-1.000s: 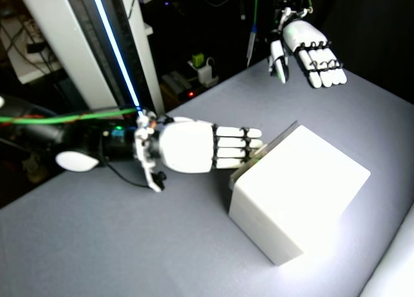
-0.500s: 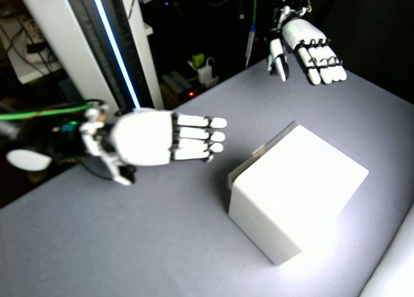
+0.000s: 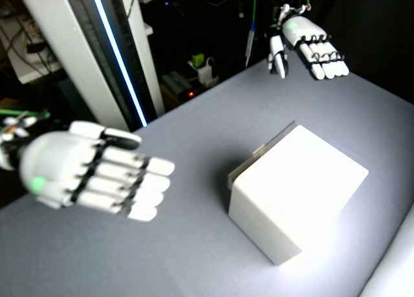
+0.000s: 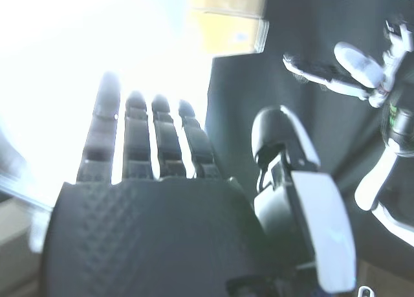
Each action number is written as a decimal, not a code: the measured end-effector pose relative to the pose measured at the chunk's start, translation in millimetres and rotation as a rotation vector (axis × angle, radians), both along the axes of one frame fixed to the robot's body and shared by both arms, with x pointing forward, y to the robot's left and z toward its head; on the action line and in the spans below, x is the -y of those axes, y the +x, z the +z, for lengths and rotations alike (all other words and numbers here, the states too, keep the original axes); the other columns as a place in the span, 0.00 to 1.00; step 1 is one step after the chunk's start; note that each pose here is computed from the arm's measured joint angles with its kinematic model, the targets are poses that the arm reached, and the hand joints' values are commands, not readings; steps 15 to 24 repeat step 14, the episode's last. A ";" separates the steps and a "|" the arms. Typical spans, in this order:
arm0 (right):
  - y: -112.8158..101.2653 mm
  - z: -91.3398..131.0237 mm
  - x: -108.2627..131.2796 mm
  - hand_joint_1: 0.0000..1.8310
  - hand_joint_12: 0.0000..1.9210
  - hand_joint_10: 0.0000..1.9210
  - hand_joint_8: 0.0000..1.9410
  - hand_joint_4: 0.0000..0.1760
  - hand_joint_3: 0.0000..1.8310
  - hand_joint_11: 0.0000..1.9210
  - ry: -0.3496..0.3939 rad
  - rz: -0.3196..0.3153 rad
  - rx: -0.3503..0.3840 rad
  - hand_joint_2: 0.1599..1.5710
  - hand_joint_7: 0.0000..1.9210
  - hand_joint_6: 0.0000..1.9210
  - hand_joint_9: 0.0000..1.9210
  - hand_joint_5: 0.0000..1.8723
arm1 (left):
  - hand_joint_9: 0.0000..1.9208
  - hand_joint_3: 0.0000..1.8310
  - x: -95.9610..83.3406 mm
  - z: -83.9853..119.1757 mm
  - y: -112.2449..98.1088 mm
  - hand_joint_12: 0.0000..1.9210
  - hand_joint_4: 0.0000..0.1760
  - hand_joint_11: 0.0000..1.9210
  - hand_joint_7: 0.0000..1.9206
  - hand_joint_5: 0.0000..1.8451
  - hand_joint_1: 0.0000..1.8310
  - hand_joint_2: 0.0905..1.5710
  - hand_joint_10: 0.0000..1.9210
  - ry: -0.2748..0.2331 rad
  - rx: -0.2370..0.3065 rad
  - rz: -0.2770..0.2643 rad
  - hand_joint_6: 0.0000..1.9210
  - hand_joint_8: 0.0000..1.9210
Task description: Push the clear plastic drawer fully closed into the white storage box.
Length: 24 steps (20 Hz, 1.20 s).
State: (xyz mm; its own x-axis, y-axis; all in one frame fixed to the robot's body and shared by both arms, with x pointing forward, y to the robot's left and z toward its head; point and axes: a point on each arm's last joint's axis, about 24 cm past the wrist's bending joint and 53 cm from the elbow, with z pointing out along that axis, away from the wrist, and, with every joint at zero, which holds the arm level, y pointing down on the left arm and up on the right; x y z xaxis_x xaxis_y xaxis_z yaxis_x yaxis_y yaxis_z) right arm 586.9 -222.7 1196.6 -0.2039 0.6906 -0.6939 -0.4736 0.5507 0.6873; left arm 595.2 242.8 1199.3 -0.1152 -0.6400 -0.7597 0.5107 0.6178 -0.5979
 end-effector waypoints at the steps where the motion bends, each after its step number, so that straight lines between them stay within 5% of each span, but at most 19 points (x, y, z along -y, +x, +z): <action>1: -1.1 3.6 6.5 0.09 0.00 0.00 0.00 0.00 0.00 0.00 -0.001 -0.020 0.016 0.88 0.00 0.00 0.00 0.00 | 0.00 0.00 -0.2 2.4 -0.7 0.00 0.19 0.00 0.00 0.00 0.05 0.89 0.00 -0.006 0.009 0.000 0.00 0.00; 3: -2.1 10.6 20.5 0.07 0.00 0.00 0.00 0.00 0.00 0.00 0.012 -0.068 0.039 0.88 0.00 0.00 0.00 0.00 | 0.00 0.00 -3.0 7.3 -0.8 0.00 0.18 0.00 0.00 0.00 0.00 0.86 0.00 -0.017 0.027 0.010 0.00 0.00; 7: -2.9 29.6 33.1 0.12 0.00 0.00 0.00 0.16 0.00 0.00 0.029 -0.102 0.100 0.85 0.00 0.00 0.00 0.00 | 0.00 0.00 -4.5 20.0 -5.5 0.00 0.39 0.00 0.00 0.00 0.00 0.81 0.00 -0.046 0.078 0.015 0.00 0.00; 8: -4.0 33.5 33.7 0.13 0.00 0.00 0.00 0.21 0.00 0.00 0.035 -0.102 0.114 0.85 0.00 0.00 0.00 0.00 | 0.00 0.00 -3.7 22.3 -6.9 0.00 0.58 0.00 0.00 0.00 0.00 0.81 0.00 -0.049 0.088 0.011 0.00 0.00; 9: -7.2 39.1 34.2 0.14 0.00 0.00 0.00 0.30 0.00 0.00 0.057 -0.108 0.132 0.86 0.00 0.00 0.00 0.00 | 0.00 0.00 -4.0 26.2 -8.6 0.00 0.90 0.00 0.00 0.00 0.00 0.80 0.00 -0.053 0.106 0.011 0.00 0.00; 11: -9.6 45.9 34.1 0.15 0.00 0.00 0.00 0.38 0.00 0.00 0.057 -0.101 0.155 0.86 0.00 0.00 0.00 0.00 | 0.00 0.00 -6.2 30.2 -9.3 0.00 0.93 0.00 0.00 0.00 0.00 0.81 0.00 -0.063 0.122 0.018 0.00 0.00; 13: -12.5 61.9 40.6 0.11 0.00 0.00 0.00 0.11 0.00 0.00 0.062 -0.114 0.201 0.88 0.00 0.00 0.00 0.00 | 0.00 0.00 -8.0 32.4 -9.4 0.00 1.00 0.00 0.00 0.00 0.00 0.81 0.00 -0.069 0.130 0.024 0.00 0.00; 24: -13.1 66.0 42.7 0.11 0.00 0.00 0.00 0.11 0.00 0.00 0.063 -0.119 0.213 0.88 0.00 0.00 0.00 0.00 | 0.00 0.00 -9.0 32.7 -9.0 0.00 1.00 0.00 0.00 0.00 0.00 0.81 0.00 -0.074 0.129 0.027 0.00 0.00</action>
